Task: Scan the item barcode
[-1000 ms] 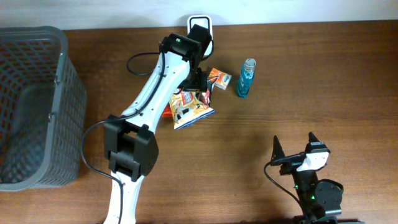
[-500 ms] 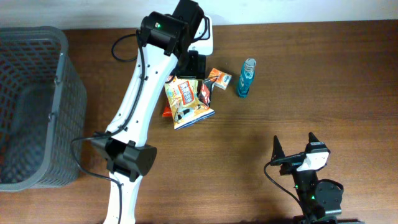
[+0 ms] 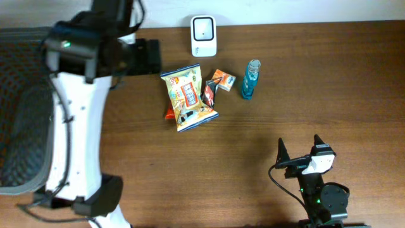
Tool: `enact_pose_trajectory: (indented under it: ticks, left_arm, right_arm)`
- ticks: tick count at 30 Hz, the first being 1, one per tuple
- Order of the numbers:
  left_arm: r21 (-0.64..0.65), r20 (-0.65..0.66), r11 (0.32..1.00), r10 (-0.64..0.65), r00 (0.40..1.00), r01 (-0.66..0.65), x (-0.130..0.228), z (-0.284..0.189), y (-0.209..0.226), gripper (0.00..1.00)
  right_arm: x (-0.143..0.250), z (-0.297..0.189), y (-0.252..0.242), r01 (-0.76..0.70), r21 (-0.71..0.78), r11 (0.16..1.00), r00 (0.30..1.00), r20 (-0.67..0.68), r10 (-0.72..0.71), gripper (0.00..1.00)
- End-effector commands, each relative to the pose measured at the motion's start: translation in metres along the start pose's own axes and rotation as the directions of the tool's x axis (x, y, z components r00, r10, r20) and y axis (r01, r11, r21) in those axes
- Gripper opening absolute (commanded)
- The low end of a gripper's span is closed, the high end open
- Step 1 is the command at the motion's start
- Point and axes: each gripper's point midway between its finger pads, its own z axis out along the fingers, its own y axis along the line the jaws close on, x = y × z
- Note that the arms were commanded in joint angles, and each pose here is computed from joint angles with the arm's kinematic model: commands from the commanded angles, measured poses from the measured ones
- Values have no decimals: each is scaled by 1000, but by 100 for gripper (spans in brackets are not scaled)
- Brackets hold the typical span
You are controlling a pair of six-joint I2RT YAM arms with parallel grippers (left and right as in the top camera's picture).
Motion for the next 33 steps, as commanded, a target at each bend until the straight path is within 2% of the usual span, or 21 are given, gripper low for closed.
enact_pose_trajectory:
  ticks: [1, 9, 33]
  left_arm:
    - [-52, -52, 996, -73, 996, 71, 24, -6, 35, 99]
    - [-109, -172, 990, -112, 979, 94, 46, 24, 55, 99]
    - [-100, -178, 990, -111, 978, 95, 47, 25, 53, 99]
  right_arm:
    - [3, 0, 0, -3, 1, 1000, 1000, -6, 3, 98]
    - [3, 0, 0, -3, 1, 1000, 1000, -5, 3, 98]
    - [3, 0, 0, -3, 1, 1000, 1000, -5, 3, 98]
